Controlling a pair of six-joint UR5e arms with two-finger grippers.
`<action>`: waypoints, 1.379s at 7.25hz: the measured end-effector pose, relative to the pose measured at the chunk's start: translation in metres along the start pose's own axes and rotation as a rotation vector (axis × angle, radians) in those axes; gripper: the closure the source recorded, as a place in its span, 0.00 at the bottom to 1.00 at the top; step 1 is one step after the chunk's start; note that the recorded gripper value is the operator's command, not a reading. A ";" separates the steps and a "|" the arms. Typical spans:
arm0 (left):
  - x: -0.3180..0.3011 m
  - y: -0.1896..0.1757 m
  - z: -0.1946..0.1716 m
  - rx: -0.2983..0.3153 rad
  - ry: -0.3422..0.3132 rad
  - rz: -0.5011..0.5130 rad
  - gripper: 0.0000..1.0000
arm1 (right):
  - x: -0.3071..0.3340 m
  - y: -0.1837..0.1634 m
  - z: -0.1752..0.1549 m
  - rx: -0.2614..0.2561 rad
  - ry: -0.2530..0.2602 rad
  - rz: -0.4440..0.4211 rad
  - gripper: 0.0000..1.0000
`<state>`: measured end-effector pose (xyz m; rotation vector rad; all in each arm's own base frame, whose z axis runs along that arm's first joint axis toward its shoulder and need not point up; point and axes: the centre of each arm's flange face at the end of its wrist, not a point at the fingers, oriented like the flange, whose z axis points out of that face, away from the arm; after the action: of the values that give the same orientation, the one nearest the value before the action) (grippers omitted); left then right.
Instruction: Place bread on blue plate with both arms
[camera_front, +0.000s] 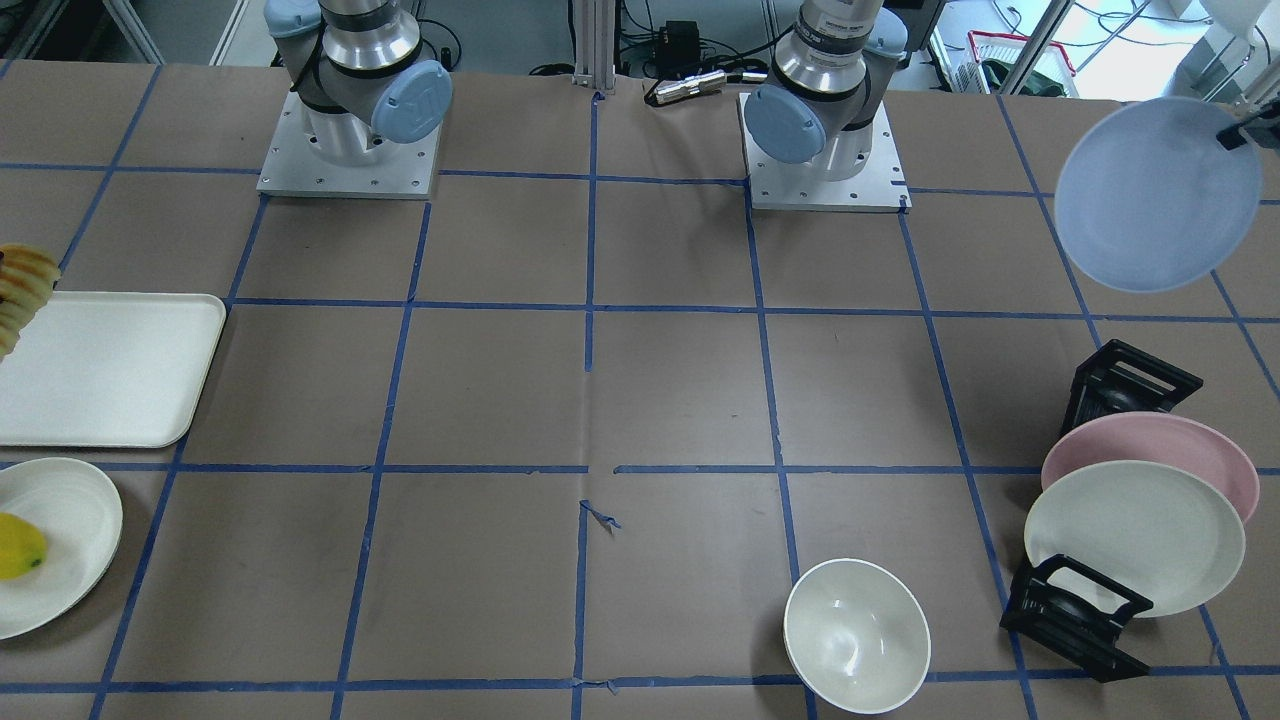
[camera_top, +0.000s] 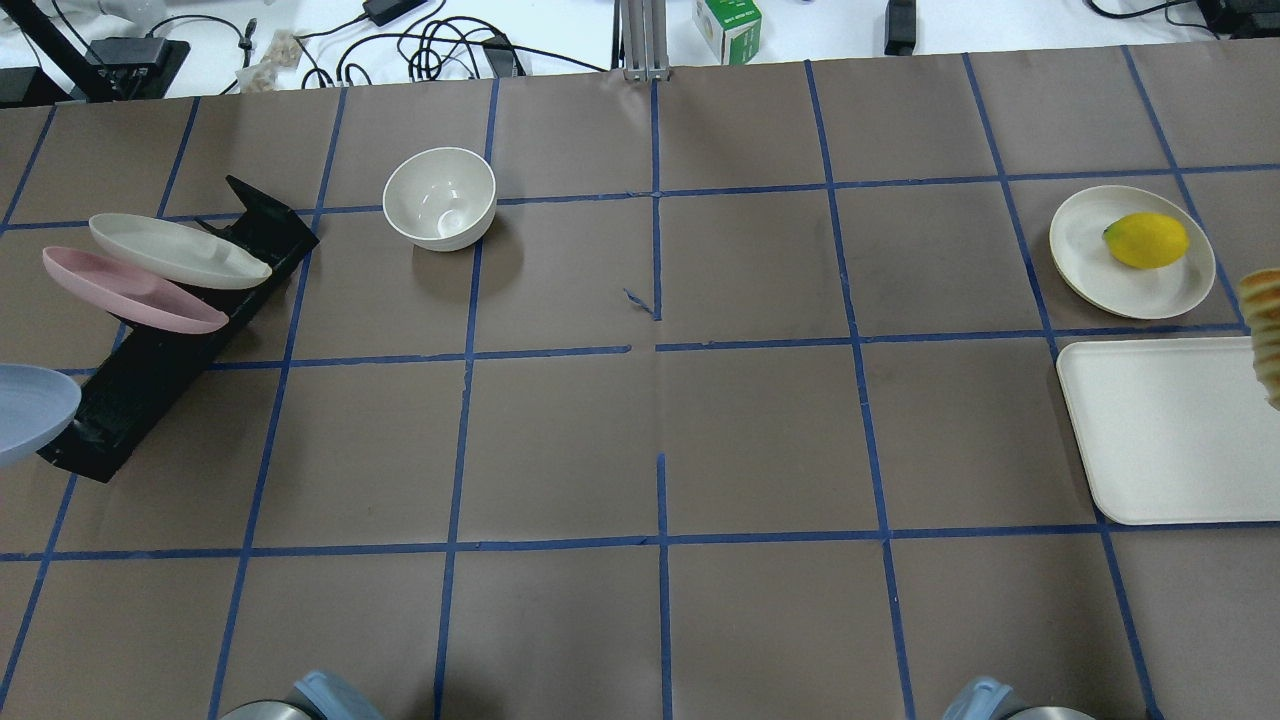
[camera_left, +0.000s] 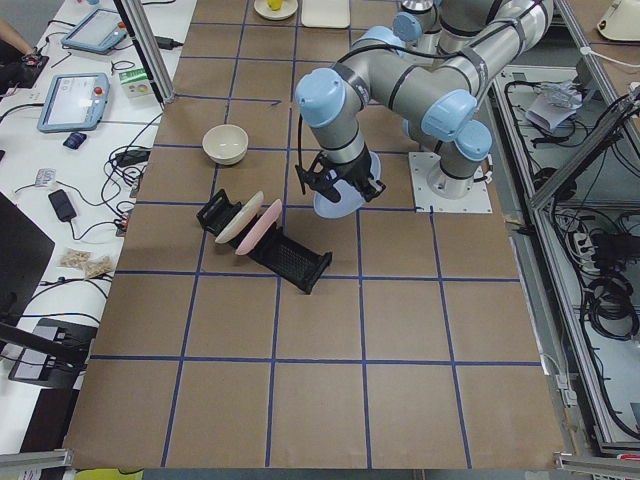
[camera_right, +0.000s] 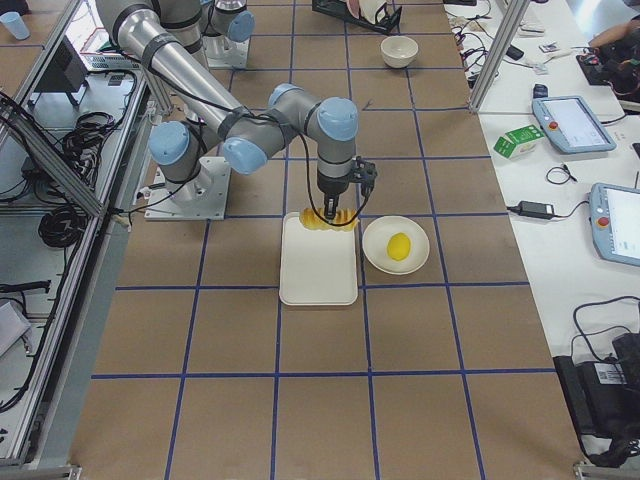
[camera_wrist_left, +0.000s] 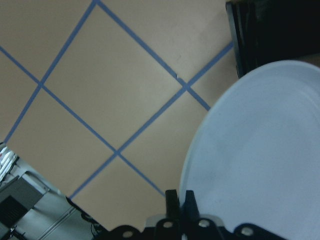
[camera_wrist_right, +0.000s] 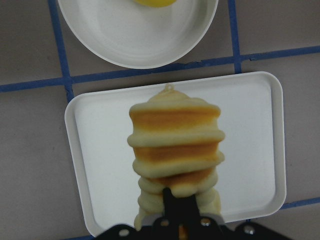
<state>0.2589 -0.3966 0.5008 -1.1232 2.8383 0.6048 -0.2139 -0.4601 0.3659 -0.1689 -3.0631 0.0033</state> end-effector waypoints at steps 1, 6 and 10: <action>0.041 0.020 0.002 -0.012 0.040 0.066 1.00 | -0.014 -0.004 -0.006 0.007 -0.003 -0.020 1.00; 0.329 0.096 0.120 0.246 0.227 0.567 1.00 | -0.162 -0.026 -0.074 0.030 -0.009 0.051 1.00; 0.436 0.163 0.252 0.327 0.323 0.753 1.00 | -0.261 -0.019 -0.087 0.042 -0.012 0.007 1.00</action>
<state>-0.2001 -0.4803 0.2507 -0.0762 3.4265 -0.0668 0.0493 -0.5076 0.4333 -0.1770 -3.0712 0.0693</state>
